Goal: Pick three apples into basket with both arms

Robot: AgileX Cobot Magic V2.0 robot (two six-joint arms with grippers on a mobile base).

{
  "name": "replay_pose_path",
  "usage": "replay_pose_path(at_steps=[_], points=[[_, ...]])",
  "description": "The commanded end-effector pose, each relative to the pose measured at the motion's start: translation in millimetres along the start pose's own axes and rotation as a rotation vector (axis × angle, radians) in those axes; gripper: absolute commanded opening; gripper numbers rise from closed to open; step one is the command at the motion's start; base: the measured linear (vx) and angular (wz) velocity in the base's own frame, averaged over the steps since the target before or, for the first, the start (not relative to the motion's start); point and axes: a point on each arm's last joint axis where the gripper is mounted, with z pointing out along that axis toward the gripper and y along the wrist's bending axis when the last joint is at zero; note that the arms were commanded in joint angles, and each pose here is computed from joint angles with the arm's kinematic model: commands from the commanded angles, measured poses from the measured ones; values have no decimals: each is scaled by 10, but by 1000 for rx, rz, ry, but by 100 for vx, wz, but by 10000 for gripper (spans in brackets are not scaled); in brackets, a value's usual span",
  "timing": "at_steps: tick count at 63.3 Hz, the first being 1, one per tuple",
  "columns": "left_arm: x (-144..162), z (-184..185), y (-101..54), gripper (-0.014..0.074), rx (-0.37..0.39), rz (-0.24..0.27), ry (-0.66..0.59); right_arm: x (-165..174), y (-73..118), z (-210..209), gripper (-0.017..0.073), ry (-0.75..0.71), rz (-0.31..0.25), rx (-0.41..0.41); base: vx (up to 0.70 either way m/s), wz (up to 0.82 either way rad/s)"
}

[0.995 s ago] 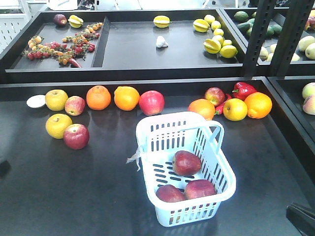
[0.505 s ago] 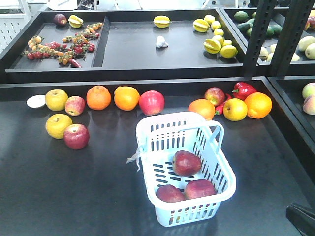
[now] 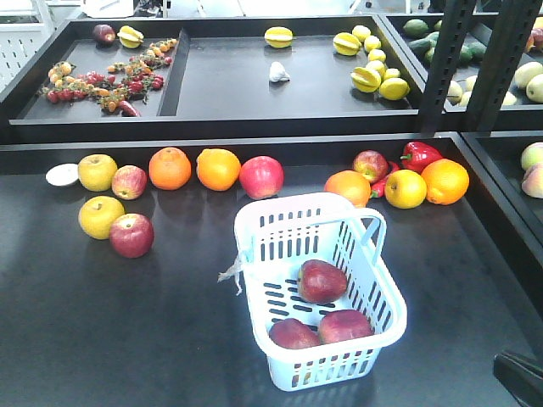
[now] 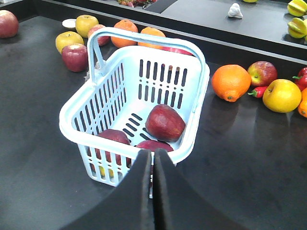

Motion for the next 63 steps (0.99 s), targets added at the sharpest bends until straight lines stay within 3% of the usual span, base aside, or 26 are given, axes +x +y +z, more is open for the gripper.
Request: replay_pose_path(at_steps=[1,32,38,52,63], points=[[-151,0,-45,-8,31,4,-85,-144,-21,-31,-3,-90,-3,21,0,0],[-147,0,-44,-8,30,4,-81,-144,-21,-31,-3,-90,-3,21,0,0],[-103,5,-30,-8,19,-16,-49,-144,-21,-31,-3,-90,-3,21,0,0],[420,27,90,-8,-20,-22,108,-144,-21,-31,-3,-90,-3,21,0,0],[916,-25,187,-8,-15,-72,155,-146,-22,-31,-3,-92,-3,22,0,0]])
